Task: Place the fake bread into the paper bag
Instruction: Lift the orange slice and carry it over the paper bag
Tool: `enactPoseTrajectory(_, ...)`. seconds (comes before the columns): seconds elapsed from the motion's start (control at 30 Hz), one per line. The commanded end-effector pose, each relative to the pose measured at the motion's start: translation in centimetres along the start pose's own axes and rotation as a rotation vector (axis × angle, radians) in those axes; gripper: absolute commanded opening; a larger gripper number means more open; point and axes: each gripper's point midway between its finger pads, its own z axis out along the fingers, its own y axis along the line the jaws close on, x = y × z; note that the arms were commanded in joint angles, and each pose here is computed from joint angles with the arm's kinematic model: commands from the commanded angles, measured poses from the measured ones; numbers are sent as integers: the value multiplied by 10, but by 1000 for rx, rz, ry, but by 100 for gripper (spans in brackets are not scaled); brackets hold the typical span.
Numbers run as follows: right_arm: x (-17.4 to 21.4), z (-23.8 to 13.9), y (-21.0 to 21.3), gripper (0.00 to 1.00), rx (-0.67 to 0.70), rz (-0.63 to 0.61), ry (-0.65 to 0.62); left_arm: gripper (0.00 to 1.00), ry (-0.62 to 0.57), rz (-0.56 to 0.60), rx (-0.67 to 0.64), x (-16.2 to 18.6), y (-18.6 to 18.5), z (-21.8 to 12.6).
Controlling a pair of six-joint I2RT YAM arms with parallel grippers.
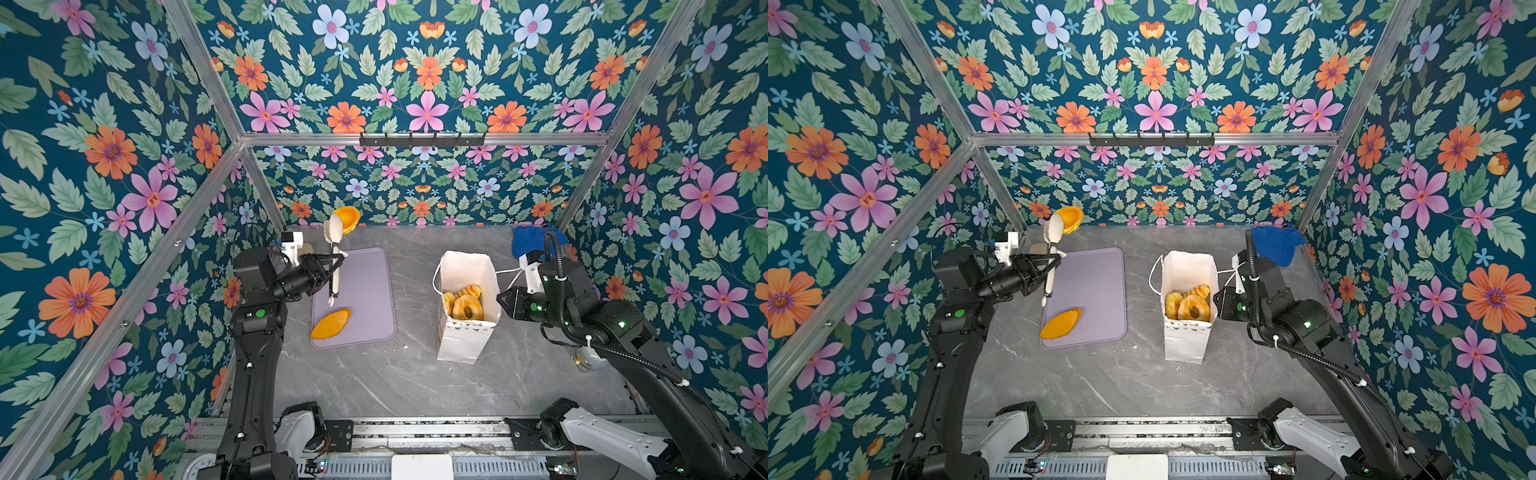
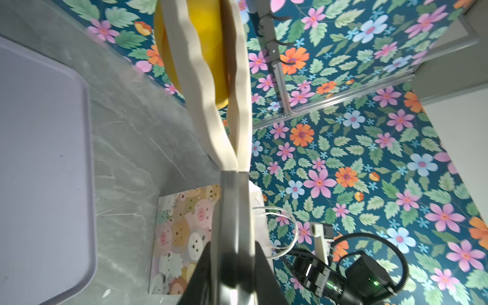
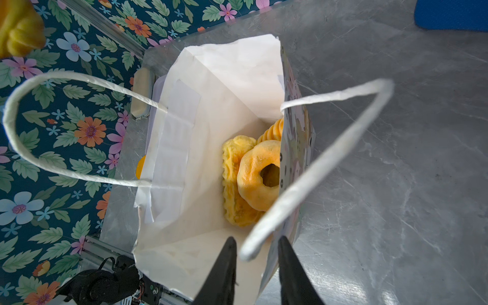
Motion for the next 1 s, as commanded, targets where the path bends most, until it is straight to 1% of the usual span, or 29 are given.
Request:
enactPoseTrajectory(0.0, -5, -3, 3, 29, -9, 8, -18, 0, -40, 99, 130, -12, -52, 5)
enactPoseTrajectory(0.17, -4, -4, 1, 29, -1, 6, -18, 0, 10, 132, 245, 1, -94, 21)
enactPoseTrajectory(0.47, -4, -6, 0, 28, 2, 8, -20, 0, 101, 157, 342, 34, -134, 42)
enactPoseTrajectory(0.6, -4, -6, -1, 28, 6, 9, -20, 0, 158, 181, 313, 55, -140, 56)
enactPoseTrajectory(0.7, -4, -5, -1, 28, 9, 10, -20, 0, 217, 198, 274, 79, -139, 70)
enactPoseTrajectory(0.97, -3, -7, -2, 29, 15, 14, -20, 0, 356, 270, 98, 134, -112, 93)
